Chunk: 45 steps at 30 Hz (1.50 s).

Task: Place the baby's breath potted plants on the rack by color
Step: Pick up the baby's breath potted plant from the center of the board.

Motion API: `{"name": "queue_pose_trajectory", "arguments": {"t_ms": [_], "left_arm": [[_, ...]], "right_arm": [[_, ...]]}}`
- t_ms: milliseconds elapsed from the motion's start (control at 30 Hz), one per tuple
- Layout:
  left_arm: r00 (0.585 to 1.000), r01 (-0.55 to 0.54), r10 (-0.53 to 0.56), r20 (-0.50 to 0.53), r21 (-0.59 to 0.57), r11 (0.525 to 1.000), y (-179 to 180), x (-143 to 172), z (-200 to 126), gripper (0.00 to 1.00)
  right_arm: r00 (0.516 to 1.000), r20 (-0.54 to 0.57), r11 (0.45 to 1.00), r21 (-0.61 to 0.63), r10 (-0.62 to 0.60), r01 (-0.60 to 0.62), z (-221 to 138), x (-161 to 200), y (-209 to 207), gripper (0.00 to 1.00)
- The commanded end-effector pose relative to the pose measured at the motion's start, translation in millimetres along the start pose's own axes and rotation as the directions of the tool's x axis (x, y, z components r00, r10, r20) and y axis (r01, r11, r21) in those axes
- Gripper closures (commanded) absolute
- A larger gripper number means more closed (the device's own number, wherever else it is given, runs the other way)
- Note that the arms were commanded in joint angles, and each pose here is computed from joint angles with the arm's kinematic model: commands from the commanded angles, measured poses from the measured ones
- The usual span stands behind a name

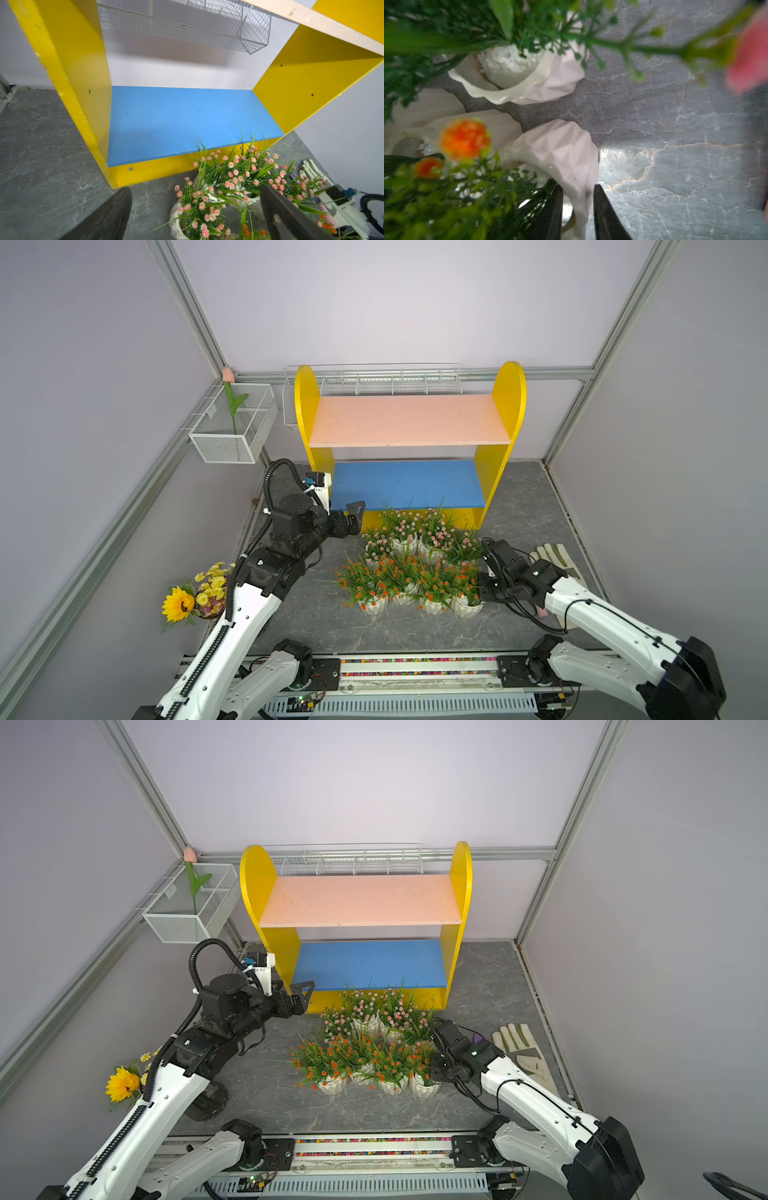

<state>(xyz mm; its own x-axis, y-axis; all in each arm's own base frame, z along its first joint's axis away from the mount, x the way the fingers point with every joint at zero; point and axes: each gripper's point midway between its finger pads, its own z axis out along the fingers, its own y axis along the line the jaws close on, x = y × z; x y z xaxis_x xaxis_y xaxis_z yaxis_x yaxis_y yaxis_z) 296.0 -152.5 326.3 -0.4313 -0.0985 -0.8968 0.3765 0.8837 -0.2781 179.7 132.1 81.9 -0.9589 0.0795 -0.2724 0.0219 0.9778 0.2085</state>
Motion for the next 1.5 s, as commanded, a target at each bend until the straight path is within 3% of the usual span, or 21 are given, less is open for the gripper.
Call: {"name": "queue_pose_trajectory", "arguments": {"t_ms": [0,267,733,1167,1467], "left_arm": [[0.998,-0.055,0.055,-0.009,-0.009,0.998,-6.5,-1.9,0.0,0.01],[0.994,-0.103,0.104,-0.031,0.041,0.994,-27.2,8.1,8.1,0.01],[0.992,-0.128,0.128,0.013,0.107,0.986,-44.7,11.3,7.4,0.01],[0.981,-0.195,0.194,0.020,0.179,0.964,-63.6,23.7,2.7,0.01],[0.973,-0.231,0.227,0.046,0.213,0.949,-77.1,33.7,2.2,0.01]], "right_arm": [[0.999,-0.042,1.000,0.010,0.001,0.000,9.4,10.5,-2.2,0.76],[0.997,-0.071,0.999,0.037,-0.020,0.023,7.7,15.6,-7.4,0.82],[0.991,-0.089,0.992,0.073,-0.100,0.107,-55.9,16.9,-17.7,0.86],[0.988,-0.049,0.990,-0.019,-0.144,0.143,-88.4,-9.4,4.8,0.89],[0.983,0.029,0.982,-0.046,-0.181,0.182,-144.1,-45.8,12.3,0.89]]}}
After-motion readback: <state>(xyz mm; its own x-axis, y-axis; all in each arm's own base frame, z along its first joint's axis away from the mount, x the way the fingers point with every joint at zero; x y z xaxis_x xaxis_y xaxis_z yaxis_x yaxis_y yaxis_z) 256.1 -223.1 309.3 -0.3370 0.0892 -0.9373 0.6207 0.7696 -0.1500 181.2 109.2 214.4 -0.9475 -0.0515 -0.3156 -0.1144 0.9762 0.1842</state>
